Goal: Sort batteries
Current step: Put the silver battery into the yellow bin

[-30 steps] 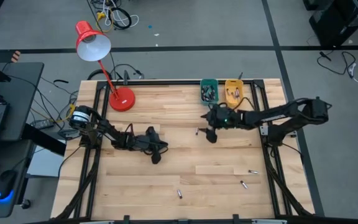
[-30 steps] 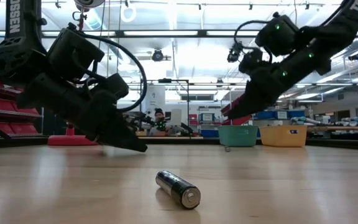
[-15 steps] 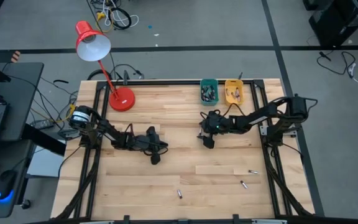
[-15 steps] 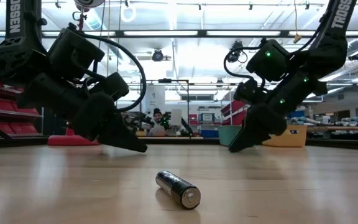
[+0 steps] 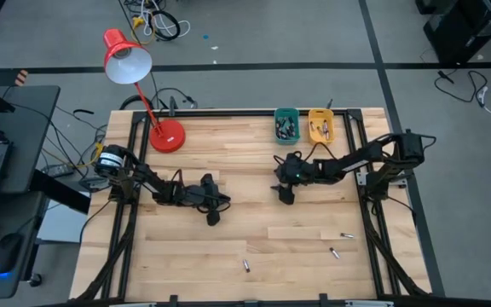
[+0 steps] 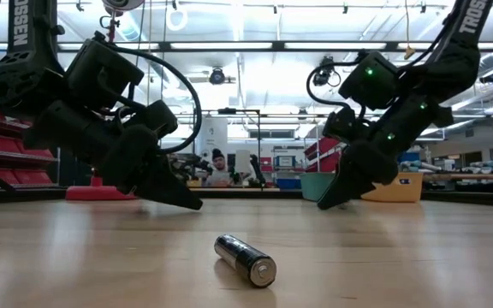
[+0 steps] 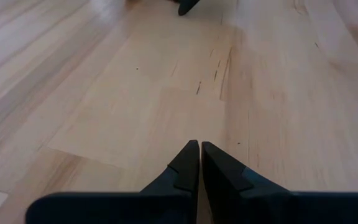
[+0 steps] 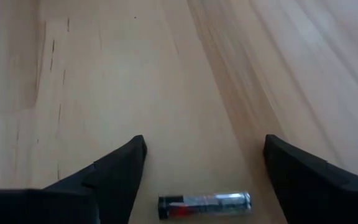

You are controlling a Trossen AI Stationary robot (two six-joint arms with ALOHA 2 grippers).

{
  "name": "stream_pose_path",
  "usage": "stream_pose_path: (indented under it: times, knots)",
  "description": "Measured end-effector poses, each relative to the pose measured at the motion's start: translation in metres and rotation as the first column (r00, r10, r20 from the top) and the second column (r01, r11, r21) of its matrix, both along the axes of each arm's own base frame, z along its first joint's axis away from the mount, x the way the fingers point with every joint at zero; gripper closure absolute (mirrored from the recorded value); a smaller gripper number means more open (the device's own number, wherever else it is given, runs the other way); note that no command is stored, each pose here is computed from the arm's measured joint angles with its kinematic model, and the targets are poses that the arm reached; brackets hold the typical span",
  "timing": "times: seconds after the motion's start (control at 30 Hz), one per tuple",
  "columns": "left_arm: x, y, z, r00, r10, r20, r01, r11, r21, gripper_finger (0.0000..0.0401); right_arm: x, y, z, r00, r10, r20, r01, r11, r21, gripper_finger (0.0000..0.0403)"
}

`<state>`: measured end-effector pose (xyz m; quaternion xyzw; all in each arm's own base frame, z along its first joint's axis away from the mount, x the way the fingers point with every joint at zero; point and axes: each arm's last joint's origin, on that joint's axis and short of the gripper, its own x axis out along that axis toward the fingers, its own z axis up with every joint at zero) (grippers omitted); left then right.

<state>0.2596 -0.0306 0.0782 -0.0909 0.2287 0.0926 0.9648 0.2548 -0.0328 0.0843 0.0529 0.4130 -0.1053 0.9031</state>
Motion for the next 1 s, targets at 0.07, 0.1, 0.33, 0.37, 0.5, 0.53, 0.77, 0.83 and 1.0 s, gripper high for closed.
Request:
stream_pose_path:
  times: [0.07, 0.1, 0.33, 0.37, 0.5, 0.53, 0.77, 0.83, 1.0]
  knots:
    - [0.0, 0.0, 0.0, 1.0, 0.0, 0.0, 0.0, 1.0, 0.0, 0.0366, 0.0, 0.003, 0.0, 1.0, -0.006, 0.002, 0.006, 1.0, 0.01, 0.0094]
    - [0.0, 0.0, 0.0, 1.0, 0.0, 0.0, 0.0, 1.0, -0.001, 0.0366, 0.0, 0.004, 0.0, 1.0, -0.012, 0.003, 0.012, 1.0, 0.013, 0.0093]
    - [0.0, 0.0, 0.0, 1.0, -0.003, -0.002, 0.003, 1.0, 0.003, 0.0366, -0.003, 0.011, 0.004, 0.999, -0.042, -0.028, 0.042, 0.999, -0.029, 0.0057]
    - [0.0, 0.0, 0.0, 1.0, -0.007, -0.004, 0.008, 1.0, 0.012, 0.0366, -0.007, 0.011, 0.008, 0.997, -0.035, -0.065, 0.033, 0.999, -0.032, 0.0052]
    - [0.0, 0.001, 0.0, 1.0, -0.008, -0.004, 0.008, 1.0, 0.02, 0.0366, -0.02, 0.012, 0.036, 0.99, -0.001, -0.139, -0.003, 1.0, -0.028, 0.0038]
    - [0.0, 0.001, 0.0, 1.0, -0.006, -0.003, 0.006, 1.0, 0.018, 0.0366, -0.028, 0.012, 0.044, 0.983, 0.004, -0.184, -0.009, 1.0, -0.027, 0.0036]
    - [0.001, 0.001, 0.001, 1.0, 0.004, 0.002, -0.004, 1.0, 0.031, 0.0366, -0.059, 0.004, 0.075, 0.975, -0.049, -0.217, 0.051, 0.999, 0.004, 0.0028]
    - [0.002, 0.002, 0.002, 1.0, 0.025, 0.01, -0.026, 0.998, 0.066, 0.0366, -0.062, 0.004, 0.068, 0.98, -0.037, -0.193, 0.049, 0.997, 0.06, 0.0027]
    - [0.009, 0.002, 0.006, 0.999, 0.038, 0.029, -0.04, 0.994, 0.101, 0.0366, -0.069, 0.01, 0.039, 0.976, -0.033, -0.213, 0.05, 0.996, 0.075, 0.0027]
